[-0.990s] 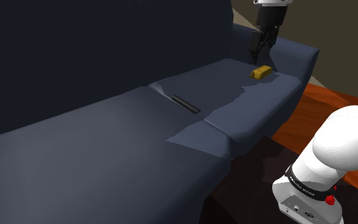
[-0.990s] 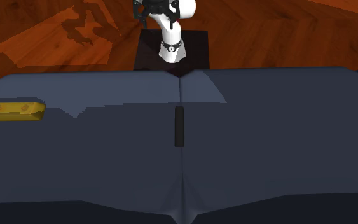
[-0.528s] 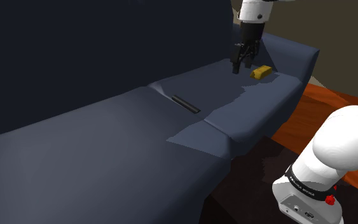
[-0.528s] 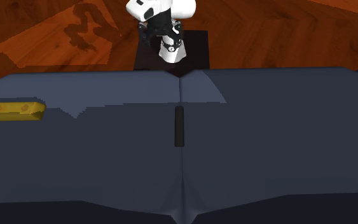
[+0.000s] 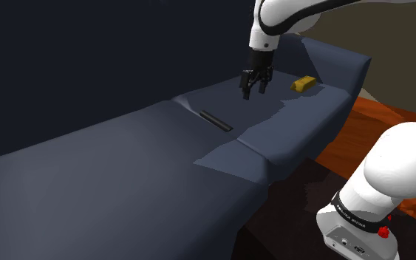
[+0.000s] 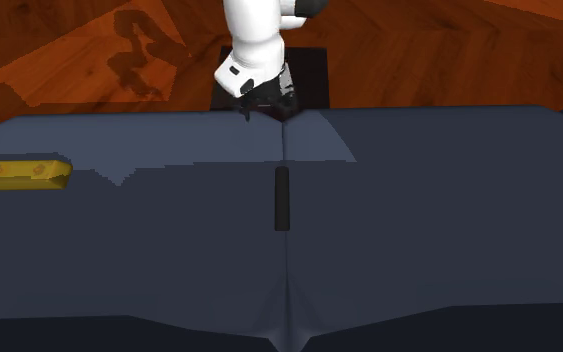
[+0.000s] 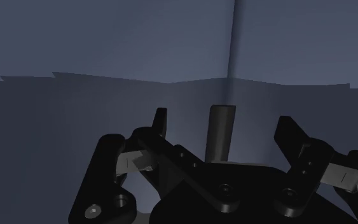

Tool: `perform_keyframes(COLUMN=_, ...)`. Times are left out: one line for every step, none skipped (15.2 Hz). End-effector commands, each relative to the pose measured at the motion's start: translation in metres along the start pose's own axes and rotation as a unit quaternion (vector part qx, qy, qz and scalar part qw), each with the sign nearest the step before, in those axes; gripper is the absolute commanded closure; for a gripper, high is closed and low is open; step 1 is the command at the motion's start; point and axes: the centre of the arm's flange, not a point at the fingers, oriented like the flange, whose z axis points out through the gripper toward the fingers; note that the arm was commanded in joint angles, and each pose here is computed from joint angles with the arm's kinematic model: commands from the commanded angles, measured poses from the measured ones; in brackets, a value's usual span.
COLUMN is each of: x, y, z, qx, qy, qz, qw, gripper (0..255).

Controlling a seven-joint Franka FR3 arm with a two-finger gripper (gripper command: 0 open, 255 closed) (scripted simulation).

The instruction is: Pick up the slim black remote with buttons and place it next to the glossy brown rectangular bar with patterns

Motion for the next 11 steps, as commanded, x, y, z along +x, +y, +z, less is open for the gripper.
perform_keyframes(x=0.015, y=-0.003, z=0.017, qx=0.004, qy=0.002, qz=0.004, qw=1.0000, gripper=0)
perform_keyframes(x=0.025, y=-0.005, z=0.026, qx=0.005, qy=0.003, qz=0.006, qw=1.0000, gripper=0)
perform_keyframes(x=0.034, y=-0.007, z=0.035, qx=0.007, qy=0.004, qz=0.008, qw=0.9999, gripper=0)
perform_keyframes(x=0.043, y=-0.009, z=0.043, qx=0.009, qy=0.004, qz=0.010, qw=0.9999, gripper=0)
perform_keyframes(x=0.053, y=-0.011, z=0.052, qx=0.011, qy=0.005, qz=0.012, qw=0.9999, gripper=0)
perform_keyframes(x=0.062, y=-0.013, z=0.061, qx=0.012, qy=0.006, qz=0.014, qw=0.9998, gripper=0)
perform_keyframes(x=0.072, y=-0.015, z=0.069, qx=0.014, qy=0.007, qz=0.016, qw=0.9998, gripper=0)
perform_keyframes(x=0.081, y=-0.017, z=0.078, qx=0.016, qy=0.007, qz=0.018, qw=0.9997, gripper=0)
perform_keyframes(x=0.090, y=-0.019, z=0.087, qx=0.018, qy=0.008, qz=0.020, qw=0.9996, gripper=0)
perform_keyframes(x=0.100, y=-0.021, z=0.095, qx=0.020, qy=0.009, qz=0.022, qw=0.9995, gripper=0)
perform_keyframes(x=0.109, y=-0.023, z=0.104, qx=0.021, qy=0.009, qz=0.023, qw=0.9995, gripper=0)
